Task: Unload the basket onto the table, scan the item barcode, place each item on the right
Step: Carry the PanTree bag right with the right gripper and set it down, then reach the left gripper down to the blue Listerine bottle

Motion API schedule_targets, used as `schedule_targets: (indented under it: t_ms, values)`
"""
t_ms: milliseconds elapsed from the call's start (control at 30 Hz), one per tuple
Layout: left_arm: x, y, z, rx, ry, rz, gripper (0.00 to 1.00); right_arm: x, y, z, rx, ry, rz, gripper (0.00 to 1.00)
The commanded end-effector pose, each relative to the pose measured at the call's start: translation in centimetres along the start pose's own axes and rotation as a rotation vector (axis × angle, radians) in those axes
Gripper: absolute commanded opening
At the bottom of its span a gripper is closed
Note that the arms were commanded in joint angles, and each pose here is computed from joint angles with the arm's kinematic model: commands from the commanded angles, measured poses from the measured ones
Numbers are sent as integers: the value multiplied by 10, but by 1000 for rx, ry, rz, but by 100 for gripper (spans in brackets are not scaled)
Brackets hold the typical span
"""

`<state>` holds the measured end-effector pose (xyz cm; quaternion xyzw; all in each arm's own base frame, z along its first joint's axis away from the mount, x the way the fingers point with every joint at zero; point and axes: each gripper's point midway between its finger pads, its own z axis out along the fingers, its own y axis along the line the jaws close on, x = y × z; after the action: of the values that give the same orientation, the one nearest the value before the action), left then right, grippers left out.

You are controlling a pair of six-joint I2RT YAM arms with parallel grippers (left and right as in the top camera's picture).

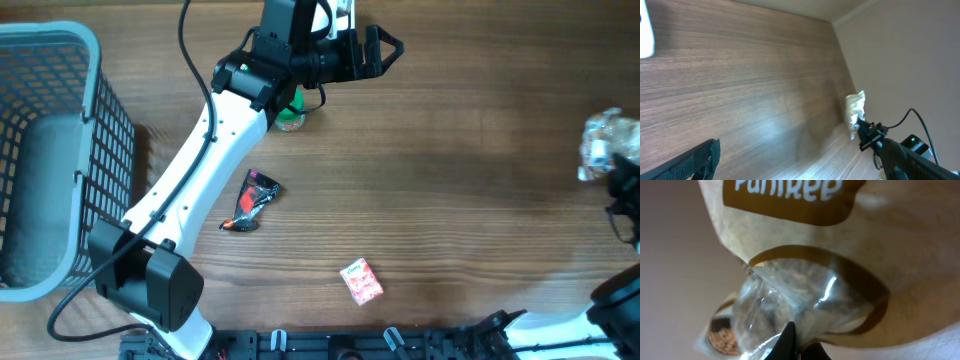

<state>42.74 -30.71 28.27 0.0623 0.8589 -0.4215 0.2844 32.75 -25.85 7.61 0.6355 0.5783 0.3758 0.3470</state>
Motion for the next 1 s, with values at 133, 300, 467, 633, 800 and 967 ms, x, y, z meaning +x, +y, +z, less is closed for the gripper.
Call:
schedule_targets:
  t_ms: [133,300,467,633,800,967]
  values:
    - [-6,-9,-12,-6,-35,43,100,-66,-45,-16,478,-478,-262,25]
    - [-13,-9,-21,-47,-75,129,100,-54,-12,-11,388,-338,-539,100]
    - [-51,19,-105,-439,-350,144,100,-7,100,-60,117,-375,-634,100]
    - [-38,67,-158,-673,-332,58,100,91,122,-77,144,-259,-797,100]
    - [-28,113,-175,-787,-182,147,100,212,80,-32,234,105,-1051,100]
    - [-9,156,-178,-859,45,284,100,283,24,-4,382,287,-1138,100]
